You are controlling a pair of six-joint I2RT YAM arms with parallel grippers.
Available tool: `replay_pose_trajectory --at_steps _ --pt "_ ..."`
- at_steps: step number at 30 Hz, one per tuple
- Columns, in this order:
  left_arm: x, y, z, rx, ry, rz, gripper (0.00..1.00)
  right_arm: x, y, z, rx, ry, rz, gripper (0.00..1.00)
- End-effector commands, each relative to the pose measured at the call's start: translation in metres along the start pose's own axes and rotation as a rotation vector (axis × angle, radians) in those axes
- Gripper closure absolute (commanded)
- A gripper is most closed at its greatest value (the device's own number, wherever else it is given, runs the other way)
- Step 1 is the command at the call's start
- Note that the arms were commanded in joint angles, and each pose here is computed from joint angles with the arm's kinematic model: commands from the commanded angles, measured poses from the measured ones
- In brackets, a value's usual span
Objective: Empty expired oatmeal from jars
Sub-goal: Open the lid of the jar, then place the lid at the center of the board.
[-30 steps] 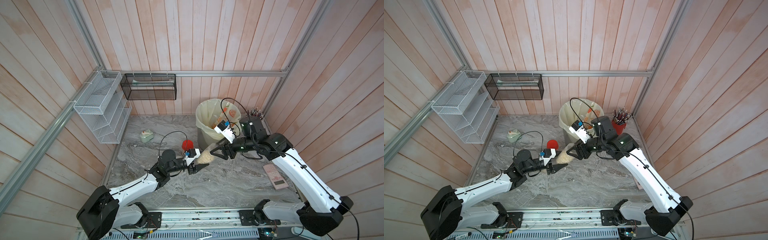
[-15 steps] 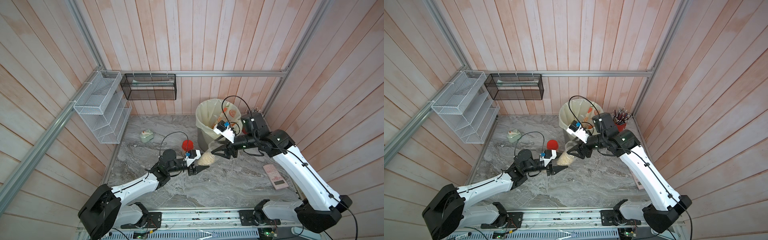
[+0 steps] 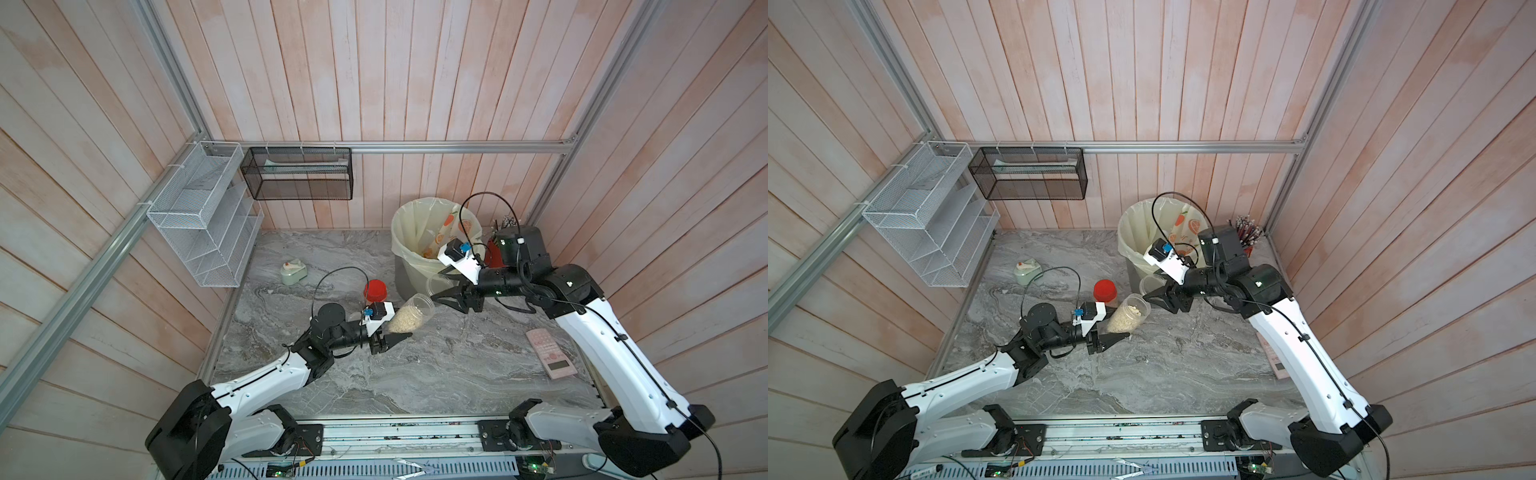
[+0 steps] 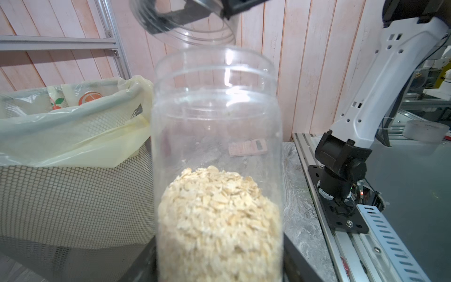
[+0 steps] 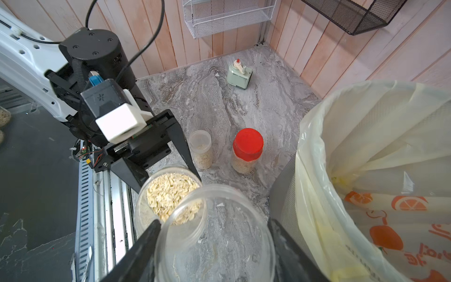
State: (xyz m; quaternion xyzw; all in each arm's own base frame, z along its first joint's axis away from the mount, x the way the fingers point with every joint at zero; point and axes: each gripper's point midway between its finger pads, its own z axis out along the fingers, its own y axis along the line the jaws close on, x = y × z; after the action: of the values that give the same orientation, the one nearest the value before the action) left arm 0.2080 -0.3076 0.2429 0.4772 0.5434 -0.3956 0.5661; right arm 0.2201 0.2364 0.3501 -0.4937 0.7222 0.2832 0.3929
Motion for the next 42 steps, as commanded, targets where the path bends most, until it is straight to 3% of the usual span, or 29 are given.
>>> replay_pose_trajectory --at_steps 1,13,21,28,35,42 --pt "0.002 0.004 -0.010 -0.058 0.001 -0.012 1.00 0.012 0.000 -0.002 0.031 -0.018 0.064 0.82" --pt "0.009 0.000 -0.044 -0.175 -0.001 -0.061 1.00 0.087 -0.006 -0.008 0.253 -0.090 0.473 0.81" --pt "0.009 0.001 -0.046 -0.188 -0.012 -0.073 1.00 0.130 -0.017 -0.013 0.394 -0.124 0.768 0.77" --pt "0.008 0.002 -0.044 -0.192 -0.030 -0.090 1.00 0.174 -0.026 0.009 0.448 -0.149 1.033 0.79" --pt "0.012 -0.003 -0.042 -0.180 -0.029 -0.105 1.00 0.216 -0.029 0.023 0.563 -0.118 1.138 0.80" --pt "0.018 -0.009 -0.038 -0.171 -0.025 -0.120 1.00 0.258 -0.024 0.044 0.689 0.003 1.186 0.80"
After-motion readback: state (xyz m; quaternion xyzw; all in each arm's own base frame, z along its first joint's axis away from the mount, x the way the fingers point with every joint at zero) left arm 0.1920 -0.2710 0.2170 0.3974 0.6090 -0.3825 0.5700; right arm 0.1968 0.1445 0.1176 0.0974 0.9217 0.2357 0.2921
